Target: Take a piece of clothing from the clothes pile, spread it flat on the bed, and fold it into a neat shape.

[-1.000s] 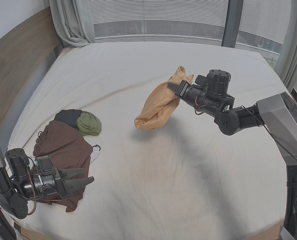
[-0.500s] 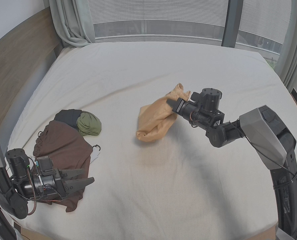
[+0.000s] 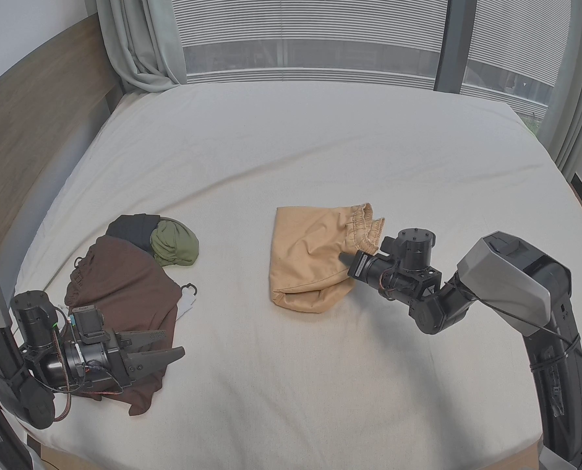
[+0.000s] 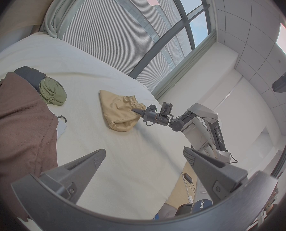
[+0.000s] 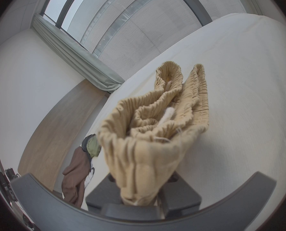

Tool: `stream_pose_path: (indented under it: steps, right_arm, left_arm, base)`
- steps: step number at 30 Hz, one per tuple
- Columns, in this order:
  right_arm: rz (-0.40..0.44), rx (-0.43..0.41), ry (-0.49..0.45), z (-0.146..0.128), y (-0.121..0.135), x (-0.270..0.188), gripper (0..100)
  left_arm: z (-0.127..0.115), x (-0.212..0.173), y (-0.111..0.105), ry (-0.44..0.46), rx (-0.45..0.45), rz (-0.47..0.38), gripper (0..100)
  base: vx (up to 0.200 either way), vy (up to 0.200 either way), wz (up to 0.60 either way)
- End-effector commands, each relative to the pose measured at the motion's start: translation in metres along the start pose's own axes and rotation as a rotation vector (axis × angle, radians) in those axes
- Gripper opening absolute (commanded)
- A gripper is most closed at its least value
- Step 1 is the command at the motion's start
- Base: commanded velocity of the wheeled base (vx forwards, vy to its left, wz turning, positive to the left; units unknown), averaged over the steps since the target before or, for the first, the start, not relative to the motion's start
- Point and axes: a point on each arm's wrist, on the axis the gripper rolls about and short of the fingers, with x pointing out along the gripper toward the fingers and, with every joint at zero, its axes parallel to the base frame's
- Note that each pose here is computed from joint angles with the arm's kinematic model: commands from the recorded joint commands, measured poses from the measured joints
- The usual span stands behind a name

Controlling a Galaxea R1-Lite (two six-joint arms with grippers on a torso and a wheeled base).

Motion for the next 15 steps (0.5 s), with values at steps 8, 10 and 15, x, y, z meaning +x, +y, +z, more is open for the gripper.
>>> stream_pose_path:
  steps: [8, 10, 15]
  right_arm:
    - [-0.038, 0.004, 0.010, -0.012, -0.020, -0.006, 100]
    - [-0.042, 0.003, -0.001, -0.010, -0.019, -0.007, 100]
    - [-0.077, -0.027, -0.015, 0.008, -0.015, -0.029, 100]
  left_arm:
    - [0.002, 0.000, 0.000, -0.005, 0.007, -0.001, 100]
    - [0.002, 0.000, 0.000, -0.006, 0.008, -0.002, 100]
    - [0.002, 0.001, 0.000, -0.007, 0.010, -0.002, 100]
  base:
    - [0.000, 0.000, 0.00]
    - [0.000, 0.000, 0.00]
    - [0.000, 0.000, 0.00]
